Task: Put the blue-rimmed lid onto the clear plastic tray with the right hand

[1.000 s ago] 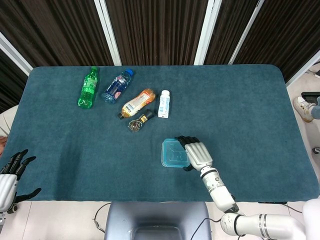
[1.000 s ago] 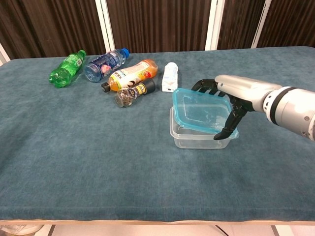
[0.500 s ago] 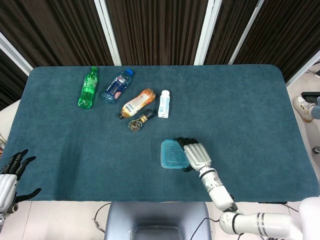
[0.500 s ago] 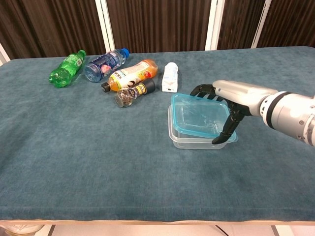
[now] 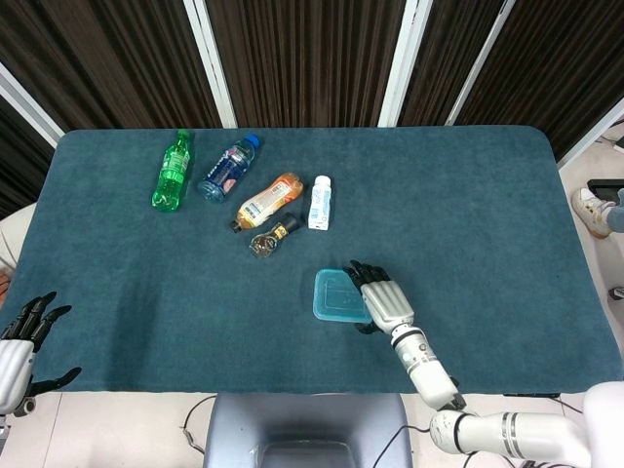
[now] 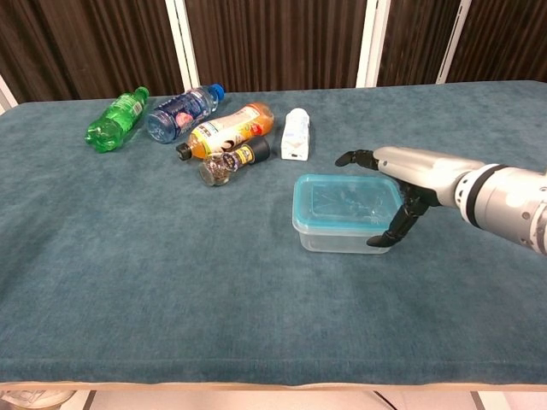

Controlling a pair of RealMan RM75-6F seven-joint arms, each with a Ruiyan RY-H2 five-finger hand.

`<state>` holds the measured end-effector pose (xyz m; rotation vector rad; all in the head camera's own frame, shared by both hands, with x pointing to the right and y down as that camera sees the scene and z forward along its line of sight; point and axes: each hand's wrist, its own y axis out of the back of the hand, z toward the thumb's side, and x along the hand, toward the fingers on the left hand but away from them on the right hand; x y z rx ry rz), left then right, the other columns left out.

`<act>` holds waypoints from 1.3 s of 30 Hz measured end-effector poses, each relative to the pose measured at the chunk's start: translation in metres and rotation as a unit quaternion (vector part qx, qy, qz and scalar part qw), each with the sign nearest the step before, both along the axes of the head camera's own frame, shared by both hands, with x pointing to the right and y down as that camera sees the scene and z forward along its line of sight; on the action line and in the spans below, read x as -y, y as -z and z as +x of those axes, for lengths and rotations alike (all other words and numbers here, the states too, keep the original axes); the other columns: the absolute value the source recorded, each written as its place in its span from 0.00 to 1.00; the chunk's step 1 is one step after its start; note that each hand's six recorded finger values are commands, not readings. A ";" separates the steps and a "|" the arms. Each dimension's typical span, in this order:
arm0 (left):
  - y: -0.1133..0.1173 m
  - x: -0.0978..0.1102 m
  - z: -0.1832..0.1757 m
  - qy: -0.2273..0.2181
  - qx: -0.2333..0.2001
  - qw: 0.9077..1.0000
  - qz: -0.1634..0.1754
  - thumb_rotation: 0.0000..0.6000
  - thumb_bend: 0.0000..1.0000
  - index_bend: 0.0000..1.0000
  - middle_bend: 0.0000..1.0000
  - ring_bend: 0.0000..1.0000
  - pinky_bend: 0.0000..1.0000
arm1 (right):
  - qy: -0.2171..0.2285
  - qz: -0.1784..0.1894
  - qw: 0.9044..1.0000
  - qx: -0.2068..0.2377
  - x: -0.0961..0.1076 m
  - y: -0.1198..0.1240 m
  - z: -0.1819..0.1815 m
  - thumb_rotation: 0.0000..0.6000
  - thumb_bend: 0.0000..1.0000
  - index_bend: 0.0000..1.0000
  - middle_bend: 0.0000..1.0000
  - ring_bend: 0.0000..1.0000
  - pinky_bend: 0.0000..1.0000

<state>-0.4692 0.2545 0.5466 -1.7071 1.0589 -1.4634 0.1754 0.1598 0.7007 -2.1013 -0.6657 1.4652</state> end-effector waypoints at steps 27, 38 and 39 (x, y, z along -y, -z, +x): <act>0.000 -0.001 0.001 -0.002 -0.001 1.000 -0.001 1.00 0.44 0.19 0.05 0.02 0.24 | 0.079 0.116 0.990 -0.003 0.004 0.055 -0.027 1.00 0.44 0.63 0.44 0.45 0.60; 0.000 -0.001 0.000 -0.001 -0.001 1.000 -0.003 1.00 0.45 0.19 0.05 0.02 0.24 | 0.100 0.121 0.987 -0.045 0.015 0.029 -0.041 1.00 0.45 0.66 0.45 0.46 0.60; -0.001 -0.001 0.000 -0.001 -0.001 1.000 -0.003 1.00 0.45 0.19 0.05 0.02 0.24 | 0.101 0.120 0.987 -0.046 0.015 0.028 -0.041 1.00 0.45 0.66 0.45 0.46 0.60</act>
